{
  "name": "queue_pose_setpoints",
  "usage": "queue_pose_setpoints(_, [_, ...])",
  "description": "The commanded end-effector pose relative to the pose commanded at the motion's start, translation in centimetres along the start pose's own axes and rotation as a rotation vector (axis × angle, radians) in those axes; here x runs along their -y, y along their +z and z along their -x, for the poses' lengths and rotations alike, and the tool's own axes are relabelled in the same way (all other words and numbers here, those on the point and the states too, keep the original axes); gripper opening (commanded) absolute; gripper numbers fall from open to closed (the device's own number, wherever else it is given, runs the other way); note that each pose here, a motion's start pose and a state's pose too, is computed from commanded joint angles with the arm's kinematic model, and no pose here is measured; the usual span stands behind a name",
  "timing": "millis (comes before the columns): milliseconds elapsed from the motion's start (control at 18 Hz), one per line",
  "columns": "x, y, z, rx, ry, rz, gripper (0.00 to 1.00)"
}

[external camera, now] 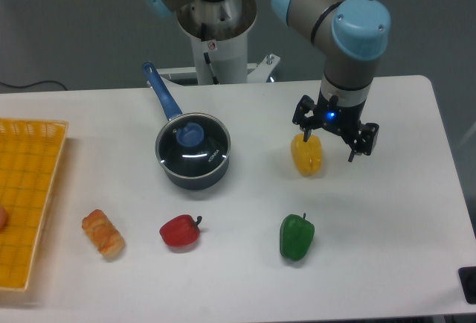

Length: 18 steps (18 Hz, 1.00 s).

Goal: Open the lid
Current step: 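Raise the gripper from above the yellow pepper toward the saucepan, then move the gripper over the saucepan and lower onto the lid knob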

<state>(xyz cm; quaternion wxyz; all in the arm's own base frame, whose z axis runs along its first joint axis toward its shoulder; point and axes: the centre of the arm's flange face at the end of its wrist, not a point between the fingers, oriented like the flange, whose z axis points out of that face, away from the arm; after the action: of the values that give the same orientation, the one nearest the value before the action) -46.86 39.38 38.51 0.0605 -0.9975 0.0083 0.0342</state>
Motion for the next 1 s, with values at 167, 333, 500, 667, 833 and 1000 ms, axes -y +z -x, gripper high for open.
queue_pose_setpoints(167, [2.5, 0.7, -2.1, -0.008, 0.037, 0.007, 1.00])
queue_pose_setpoints(333, [3.5, 1.3, -3.3, -0.015, 0.003, 0.008, 1.00])
queue_pose_setpoints(500, [4.6, 2.3, -4.9, -0.021, 0.030, 0.034, 1.00])
queue_pose_setpoints(667, [6.3, 3.4, -6.7, 0.009, 0.224, 0.139, 1.00])
queue_pose_setpoints(833, [7.8, 4.1, -8.3, 0.006, 0.410, 0.197, 1.00])
queue_pose_setpoints(1000, [8.4, 4.2, -9.6, -0.031, 0.545, 0.207, 1.00])
